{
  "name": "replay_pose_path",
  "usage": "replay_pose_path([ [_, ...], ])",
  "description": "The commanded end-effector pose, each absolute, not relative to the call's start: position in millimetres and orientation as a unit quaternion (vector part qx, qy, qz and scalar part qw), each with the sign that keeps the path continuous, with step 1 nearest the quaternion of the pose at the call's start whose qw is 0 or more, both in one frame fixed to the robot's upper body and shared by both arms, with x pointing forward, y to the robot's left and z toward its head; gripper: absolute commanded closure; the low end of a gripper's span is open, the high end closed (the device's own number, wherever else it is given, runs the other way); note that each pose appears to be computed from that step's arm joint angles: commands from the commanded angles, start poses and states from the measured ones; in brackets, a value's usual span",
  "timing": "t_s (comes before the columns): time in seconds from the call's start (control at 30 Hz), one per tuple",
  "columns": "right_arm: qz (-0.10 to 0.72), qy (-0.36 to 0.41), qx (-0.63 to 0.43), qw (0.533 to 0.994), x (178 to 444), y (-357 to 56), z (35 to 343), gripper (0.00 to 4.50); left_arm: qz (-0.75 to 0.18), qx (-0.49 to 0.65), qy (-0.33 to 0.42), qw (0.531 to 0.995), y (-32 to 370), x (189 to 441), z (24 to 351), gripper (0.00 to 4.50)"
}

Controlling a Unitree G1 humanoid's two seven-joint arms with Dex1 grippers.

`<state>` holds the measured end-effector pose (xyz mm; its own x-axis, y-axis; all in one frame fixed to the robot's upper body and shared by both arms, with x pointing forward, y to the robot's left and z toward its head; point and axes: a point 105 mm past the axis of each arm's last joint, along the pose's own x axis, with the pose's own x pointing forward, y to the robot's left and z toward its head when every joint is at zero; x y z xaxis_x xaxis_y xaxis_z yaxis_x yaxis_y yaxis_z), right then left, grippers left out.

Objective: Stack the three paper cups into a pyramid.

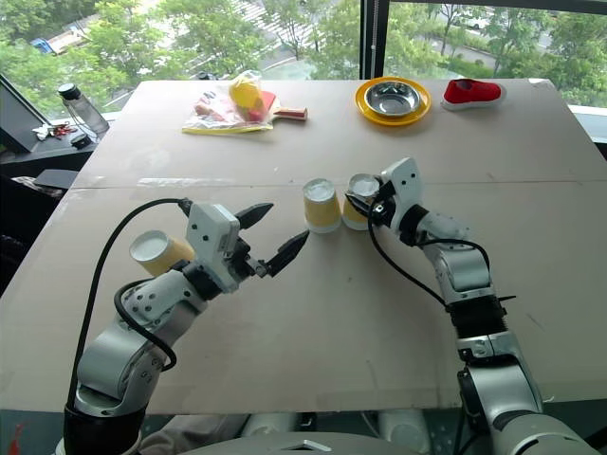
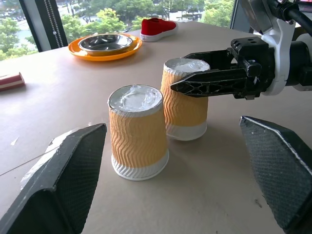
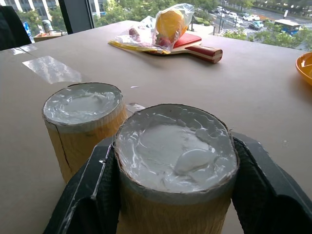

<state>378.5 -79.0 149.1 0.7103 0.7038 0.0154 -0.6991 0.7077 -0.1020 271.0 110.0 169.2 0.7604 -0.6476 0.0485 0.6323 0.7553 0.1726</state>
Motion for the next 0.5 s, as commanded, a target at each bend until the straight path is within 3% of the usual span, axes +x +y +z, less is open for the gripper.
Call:
replay_pose_path([
  [0.03,0.39,-0.057,-0.05,0.918,379.5,-72.1,162.7,2.26,-0.34,0.083,-0.078,0.933,111.5,267.1,181.0,0.0],
  [0.2,0.401,-0.068,-0.043,0.913,377.3,-64.8,163.3,2.26,-0.34,0.082,-0.076,0.934,112.3,266.3,180.2,0.0],
  [0.23,0.404,-0.069,-0.042,0.911,376.7,-63.8,162.8,1.21,-0.34,0.082,-0.076,0.934,112.5,266.4,180.2,0.0],
  [0.33,0.4,-0.074,-0.044,0.912,376.4,-65.7,163.0,0.06,-0.338,0.079,-0.079,0.934,113.2,265.3,181.5,0.0],
  [0.5,0.401,-0.078,-0.051,0.911,371.4,-77.5,165.2,0.06,-0.346,0.087,-0.077,0.931,111.7,254.0,180.4,0.0],
])
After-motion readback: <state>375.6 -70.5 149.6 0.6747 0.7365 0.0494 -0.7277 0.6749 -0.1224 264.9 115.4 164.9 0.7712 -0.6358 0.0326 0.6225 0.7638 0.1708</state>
